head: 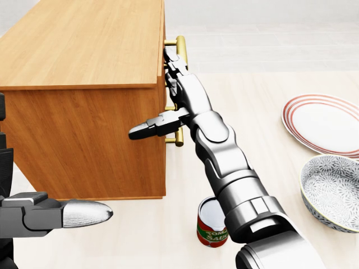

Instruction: Close the top drawer of the cabinet.

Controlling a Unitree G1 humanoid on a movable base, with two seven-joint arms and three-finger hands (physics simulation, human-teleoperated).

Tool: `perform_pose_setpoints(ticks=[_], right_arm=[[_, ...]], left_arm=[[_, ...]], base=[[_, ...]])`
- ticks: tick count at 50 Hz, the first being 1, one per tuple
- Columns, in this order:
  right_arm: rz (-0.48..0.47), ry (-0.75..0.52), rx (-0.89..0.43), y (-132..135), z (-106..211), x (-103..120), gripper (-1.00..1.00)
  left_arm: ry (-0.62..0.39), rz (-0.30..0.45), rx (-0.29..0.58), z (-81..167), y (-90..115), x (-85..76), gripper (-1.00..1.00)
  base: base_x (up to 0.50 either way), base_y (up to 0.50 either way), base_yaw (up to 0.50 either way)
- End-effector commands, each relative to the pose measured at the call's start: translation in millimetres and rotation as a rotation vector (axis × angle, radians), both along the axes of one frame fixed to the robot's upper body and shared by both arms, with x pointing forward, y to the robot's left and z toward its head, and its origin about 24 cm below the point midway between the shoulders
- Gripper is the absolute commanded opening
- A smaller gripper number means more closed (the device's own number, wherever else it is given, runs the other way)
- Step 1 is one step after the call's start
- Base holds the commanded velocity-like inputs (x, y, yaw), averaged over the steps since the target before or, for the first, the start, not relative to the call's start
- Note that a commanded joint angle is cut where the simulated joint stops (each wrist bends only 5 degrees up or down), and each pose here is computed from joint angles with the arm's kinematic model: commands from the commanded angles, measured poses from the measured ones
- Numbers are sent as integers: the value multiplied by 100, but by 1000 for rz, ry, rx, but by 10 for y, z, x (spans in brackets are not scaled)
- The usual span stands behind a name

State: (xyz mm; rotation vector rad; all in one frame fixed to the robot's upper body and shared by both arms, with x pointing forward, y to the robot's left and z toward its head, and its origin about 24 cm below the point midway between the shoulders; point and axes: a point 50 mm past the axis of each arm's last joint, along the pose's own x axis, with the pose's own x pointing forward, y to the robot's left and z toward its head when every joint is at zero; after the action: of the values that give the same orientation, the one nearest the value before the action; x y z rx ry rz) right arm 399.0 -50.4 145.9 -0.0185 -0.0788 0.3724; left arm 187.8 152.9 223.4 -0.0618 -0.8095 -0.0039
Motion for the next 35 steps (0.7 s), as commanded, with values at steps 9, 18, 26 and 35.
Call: perform_pose_setpoints(ticks=[9, 18, 26, 35], right_arm=[[147, 177, 20, 378, -362, -143, 100], [178, 197, 18, 470, -390, -176, 100], [214, 207, 15, 557, -396, -206, 100], [237, 206, 14, 597, -383, -218, 100]], left_arm=[[-2, -1, 0, 4, -2, 0, 100], [2, -2, 2, -3, -2, 2, 100], [-5, -2, 0, 8, -4, -10, 100], [8, -2, 2, -14, -3, 7, 100]], base=[[0, 0, 0], [0, 0, 0], [1, 0, 0], [1, 0, 1]])
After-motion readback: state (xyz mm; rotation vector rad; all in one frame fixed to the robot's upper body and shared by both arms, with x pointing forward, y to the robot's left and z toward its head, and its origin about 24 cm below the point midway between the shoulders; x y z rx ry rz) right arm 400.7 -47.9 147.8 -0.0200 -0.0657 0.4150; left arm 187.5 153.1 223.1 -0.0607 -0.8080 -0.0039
